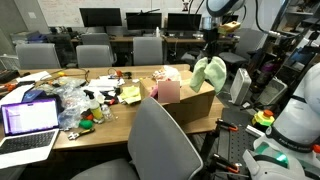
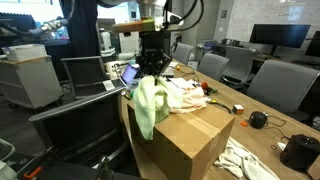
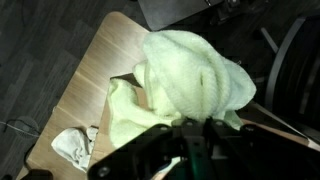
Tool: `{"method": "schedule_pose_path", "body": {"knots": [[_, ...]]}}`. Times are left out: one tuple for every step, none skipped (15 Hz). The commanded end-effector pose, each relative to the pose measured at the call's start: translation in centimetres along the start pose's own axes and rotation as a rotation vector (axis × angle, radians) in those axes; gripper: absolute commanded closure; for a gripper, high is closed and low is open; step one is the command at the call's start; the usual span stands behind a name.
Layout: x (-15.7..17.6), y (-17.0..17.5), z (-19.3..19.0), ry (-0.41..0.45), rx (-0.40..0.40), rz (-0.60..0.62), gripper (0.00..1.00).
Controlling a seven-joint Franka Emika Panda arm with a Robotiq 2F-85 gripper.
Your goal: Put the green towel, the pink shirt and the peach shirt on the backrest of the chair respectively
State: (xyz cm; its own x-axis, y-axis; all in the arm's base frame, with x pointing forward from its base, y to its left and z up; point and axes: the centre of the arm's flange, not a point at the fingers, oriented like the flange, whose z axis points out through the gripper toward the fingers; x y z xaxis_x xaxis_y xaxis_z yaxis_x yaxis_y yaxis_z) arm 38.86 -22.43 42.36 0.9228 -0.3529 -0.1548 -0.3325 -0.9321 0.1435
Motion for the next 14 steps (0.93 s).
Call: {"method": "schedule_pose_path", "body": {"knots": [[-2.9, -3.0, -4.6, 0.046, -0.102, -0.048, 0.98], [-3.2, -4.1, -5.7, 0.059, -0.134, -0.064, 0.98], [-3.7, -4.9, -6.6, 0.070, -0.160, -0.079, 0.98], [-4.3, -6.2, -7.8, 0.085, -0.186, -0.105, 0.98], [-4.7, -7.1, -8.5, 0.096, -0.206, -0.125, 0.98], [-5.1, -8.3, -9.3, 0.110, -0.226, -0.146, 0.98], [-5.5, -9.2, -9.8, 0.120, -0.242, -0.164, 0.98], [-5.8, -10.3, -10.4, 0.131, -0.258, -0.184, 0.98], [-6.2, -11.2, -10.8, 0.138, -0.274, -0.204, 0.98], [-6.3, -12.2, -11.1, 0.147, -0.288, -0.224, 0.98], [-6.7, -13.1, -11.4, 0.151, -0.296, -0.247, 0.98], [-6.9, -14.0, -11.6, 0.155, -0.307, -0.272, 0.98], [-7.1, -14.7, -11.7, 0.159, -0.315, -0.294, 0.98], [-7.3, -15.5, -11.9, 0.160, -0.316, -0.325, 0.98]]}}
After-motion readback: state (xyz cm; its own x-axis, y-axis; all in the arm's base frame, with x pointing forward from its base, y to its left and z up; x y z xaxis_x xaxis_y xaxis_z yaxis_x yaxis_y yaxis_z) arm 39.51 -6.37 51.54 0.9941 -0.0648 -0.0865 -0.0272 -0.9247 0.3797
